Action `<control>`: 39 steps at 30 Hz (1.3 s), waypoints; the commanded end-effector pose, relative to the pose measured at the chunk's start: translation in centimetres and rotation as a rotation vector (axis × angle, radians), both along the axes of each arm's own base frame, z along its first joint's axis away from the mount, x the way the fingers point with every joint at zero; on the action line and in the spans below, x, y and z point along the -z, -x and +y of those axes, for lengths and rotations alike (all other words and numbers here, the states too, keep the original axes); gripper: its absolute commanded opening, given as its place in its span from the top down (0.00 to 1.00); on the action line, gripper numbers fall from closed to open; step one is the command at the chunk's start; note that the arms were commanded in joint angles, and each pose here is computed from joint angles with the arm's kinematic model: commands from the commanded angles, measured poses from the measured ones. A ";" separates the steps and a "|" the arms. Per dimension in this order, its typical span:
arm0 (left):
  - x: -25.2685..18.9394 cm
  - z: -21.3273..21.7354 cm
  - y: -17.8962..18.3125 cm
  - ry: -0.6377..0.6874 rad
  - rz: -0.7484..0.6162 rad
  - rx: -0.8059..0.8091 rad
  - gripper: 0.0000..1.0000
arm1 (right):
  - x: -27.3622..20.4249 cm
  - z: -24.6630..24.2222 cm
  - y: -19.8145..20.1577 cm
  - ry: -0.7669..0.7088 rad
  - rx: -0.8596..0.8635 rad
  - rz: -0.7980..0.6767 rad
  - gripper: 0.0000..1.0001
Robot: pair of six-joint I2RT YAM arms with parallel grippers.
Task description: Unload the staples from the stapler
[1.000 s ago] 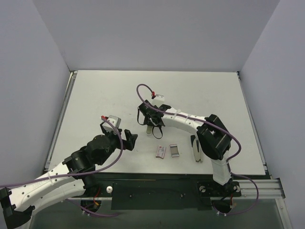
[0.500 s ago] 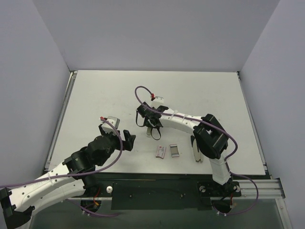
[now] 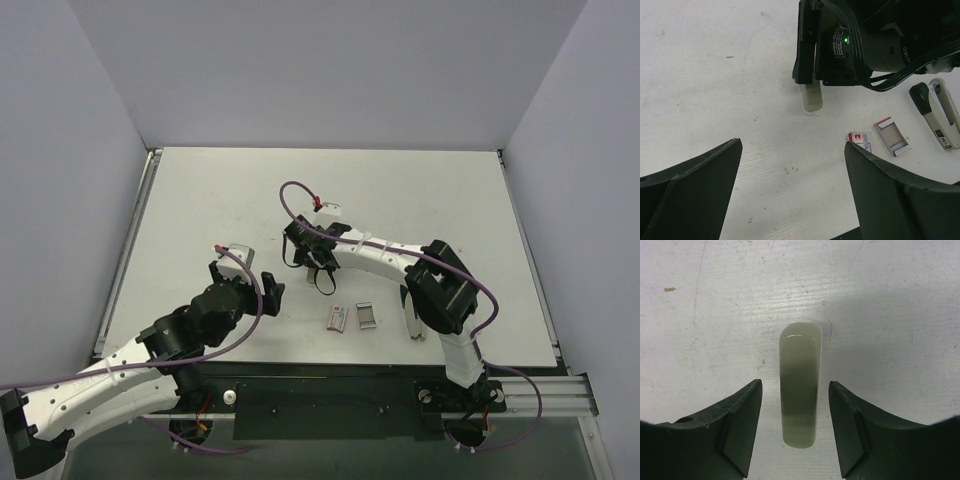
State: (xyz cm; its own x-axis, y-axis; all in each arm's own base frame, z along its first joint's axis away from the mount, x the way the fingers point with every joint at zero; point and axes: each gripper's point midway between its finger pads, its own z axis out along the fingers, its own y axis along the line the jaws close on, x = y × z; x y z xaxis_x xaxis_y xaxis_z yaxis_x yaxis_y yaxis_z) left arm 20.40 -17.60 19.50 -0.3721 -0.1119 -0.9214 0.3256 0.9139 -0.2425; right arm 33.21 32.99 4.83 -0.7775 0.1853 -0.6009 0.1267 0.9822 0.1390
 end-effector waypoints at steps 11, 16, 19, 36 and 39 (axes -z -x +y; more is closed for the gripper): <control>-0.4 -2.4 -1.6 0.003 -0.013 0.004 0.05 | -11.3 -7.0 0.1 -0.003 0.035 -0.224 0.41; 0.4 -4.1 -2.9 -0.060 -0.006 0.007 0.03 | -13.4 -11.5 1.3 0.000 0.061 -0.281 0.41; 0.0 -5.5 -3.9 -0.066 -0.021 0.016 0.03 | -13.8 -13.2 2.1 -0.004 0.035 -0.289 0.41; 3.6 -11.6 -12.5 -0.207 0.078 -0.017 0.08 | -11.5 -19.6 7.6 0.063 -0.030 -0.272 0.41; 4.7 -12.1 -13.8 -0.225 0.098 -0.029 0.08 | -11.1 -19.8 8.2 0.054 -0.041 -0.262 0.41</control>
